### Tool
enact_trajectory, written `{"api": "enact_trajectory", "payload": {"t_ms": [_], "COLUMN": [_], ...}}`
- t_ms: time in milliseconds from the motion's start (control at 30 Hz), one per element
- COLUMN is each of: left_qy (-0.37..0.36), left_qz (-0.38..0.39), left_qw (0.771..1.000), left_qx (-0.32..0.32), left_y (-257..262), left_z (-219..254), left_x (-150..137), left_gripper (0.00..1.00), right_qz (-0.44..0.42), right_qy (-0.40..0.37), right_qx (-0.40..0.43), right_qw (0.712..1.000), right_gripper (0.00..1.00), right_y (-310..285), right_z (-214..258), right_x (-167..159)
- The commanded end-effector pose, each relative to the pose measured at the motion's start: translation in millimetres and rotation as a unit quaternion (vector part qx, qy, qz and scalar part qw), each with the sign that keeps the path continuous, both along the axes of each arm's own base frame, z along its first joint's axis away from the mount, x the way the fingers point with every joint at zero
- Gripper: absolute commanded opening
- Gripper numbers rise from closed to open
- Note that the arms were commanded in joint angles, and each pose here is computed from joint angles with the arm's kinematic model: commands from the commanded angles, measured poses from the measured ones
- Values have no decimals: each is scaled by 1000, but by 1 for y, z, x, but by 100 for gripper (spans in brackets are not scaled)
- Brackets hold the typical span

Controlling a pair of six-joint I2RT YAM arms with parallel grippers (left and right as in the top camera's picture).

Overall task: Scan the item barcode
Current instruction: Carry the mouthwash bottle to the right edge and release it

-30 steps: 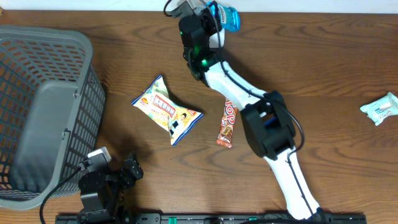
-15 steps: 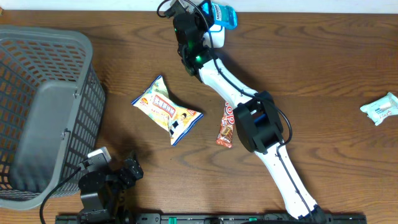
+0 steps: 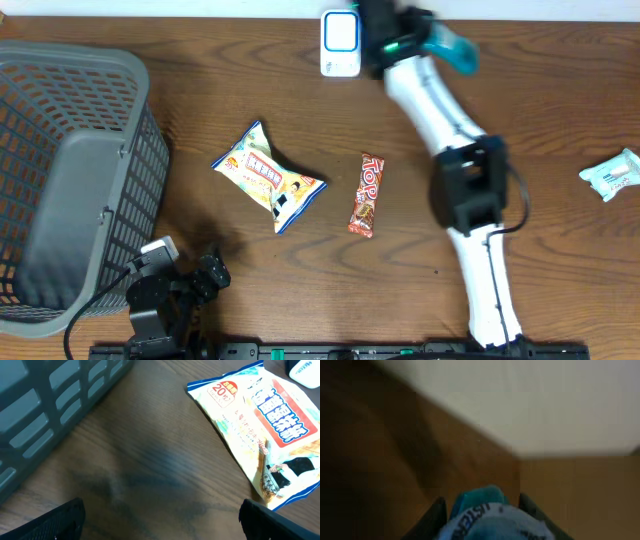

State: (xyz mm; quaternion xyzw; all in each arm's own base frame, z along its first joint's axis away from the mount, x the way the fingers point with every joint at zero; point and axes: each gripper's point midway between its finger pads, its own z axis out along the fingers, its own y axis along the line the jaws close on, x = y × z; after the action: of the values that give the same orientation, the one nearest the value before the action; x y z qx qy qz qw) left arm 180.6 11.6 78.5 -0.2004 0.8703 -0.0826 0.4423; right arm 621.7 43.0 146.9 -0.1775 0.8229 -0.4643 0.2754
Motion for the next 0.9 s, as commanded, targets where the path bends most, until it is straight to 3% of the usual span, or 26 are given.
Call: {"api": "enact_trajectory", "payload": {"t_ms": [0,167,400,533,600,633,733,767,867], "left_qy": [-5,-5,-5,-5,-5,-5,-5,-5,-5], "left_qz": [1,1,1,1,1,1,1,1,1], "left_qw": [1000,1000,1000,1000,1000,1000,1000,1000,1000], "left_qx": [6,6,6,6,6,6,6,6,6], "left_y": [1,1,1,1,1,1,1,1,1], "left_z": [4,4,4,4,4,4,4,4,4], "left_x": [0,0,0,0,0,0,0,0,0], "left_gripper": [98,98,98,98,98,98,98,98,98], "right_qz": [-130,-221,-319,-365,-374,-372,-360,-356,-339], "right_qy": [-49,-6,30,11,1,1,-13,-22,-59], "right_qx": [39,66,107,118,134,140,161,168,197], "right_qw": [990,973,941,924,918,917,919,919,918], "right_gripper": [9,9,8,24,38,47,91,99,99], "right_y": [-101,-205,-295,-328,-335,-336,-330,-326,-306], "right_z": [16,-29,-91,-100,-101,-101,-91,-86,-59], "right_x": [-19,-53,-113,-136,-139,-139,-130,-126,-109]}}
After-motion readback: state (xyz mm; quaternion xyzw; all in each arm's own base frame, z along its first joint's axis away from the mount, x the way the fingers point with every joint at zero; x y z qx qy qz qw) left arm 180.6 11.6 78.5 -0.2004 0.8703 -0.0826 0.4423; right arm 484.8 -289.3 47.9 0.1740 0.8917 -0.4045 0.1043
